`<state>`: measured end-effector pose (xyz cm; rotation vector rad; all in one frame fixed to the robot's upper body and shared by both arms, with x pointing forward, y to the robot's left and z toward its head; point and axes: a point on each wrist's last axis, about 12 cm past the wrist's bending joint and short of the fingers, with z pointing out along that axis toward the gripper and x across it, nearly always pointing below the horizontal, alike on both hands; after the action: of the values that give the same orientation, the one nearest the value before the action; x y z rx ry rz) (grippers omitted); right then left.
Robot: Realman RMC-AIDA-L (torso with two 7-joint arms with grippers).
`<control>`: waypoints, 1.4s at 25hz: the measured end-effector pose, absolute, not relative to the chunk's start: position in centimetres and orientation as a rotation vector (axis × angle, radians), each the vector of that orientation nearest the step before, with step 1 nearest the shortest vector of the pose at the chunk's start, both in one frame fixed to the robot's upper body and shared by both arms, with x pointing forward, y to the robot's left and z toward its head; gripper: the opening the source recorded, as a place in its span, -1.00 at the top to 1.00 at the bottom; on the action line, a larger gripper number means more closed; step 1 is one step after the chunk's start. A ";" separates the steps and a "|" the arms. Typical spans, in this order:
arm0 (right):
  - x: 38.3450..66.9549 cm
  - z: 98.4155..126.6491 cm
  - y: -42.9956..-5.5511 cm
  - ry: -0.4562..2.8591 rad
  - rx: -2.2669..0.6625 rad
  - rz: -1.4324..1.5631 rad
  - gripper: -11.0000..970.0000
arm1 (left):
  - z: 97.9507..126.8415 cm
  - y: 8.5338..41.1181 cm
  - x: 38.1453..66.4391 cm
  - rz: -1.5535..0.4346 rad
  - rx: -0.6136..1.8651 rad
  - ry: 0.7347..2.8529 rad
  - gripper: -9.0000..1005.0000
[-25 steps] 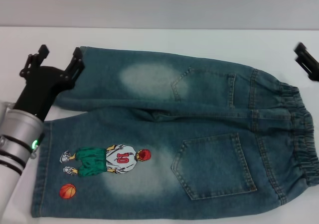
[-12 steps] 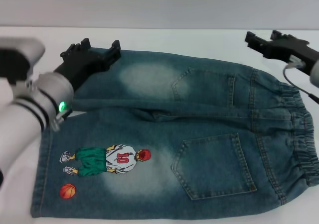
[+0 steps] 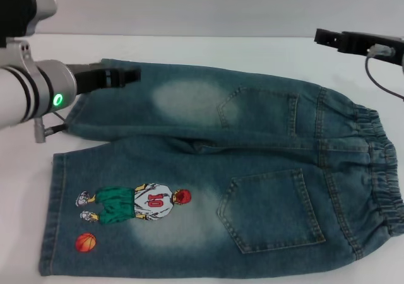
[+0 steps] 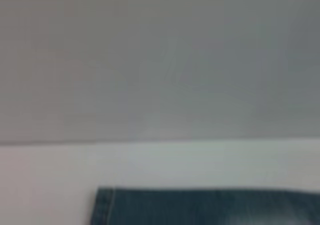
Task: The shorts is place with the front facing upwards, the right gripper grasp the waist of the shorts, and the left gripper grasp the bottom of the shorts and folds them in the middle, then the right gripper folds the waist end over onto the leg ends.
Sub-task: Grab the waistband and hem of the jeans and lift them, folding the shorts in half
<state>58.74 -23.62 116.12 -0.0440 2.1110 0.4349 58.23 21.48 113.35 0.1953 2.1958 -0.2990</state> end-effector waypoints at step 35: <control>51.5 116.3 -33.0 2.168 0.277 0.827 -0.55 | 115.9 24.4 54.0 -0.070 0.295 2.485 -0.65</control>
<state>51.52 -33.01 116.34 0.2771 2.1685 0.8273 53.97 24.43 115.85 0.2946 2.4853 -0.0697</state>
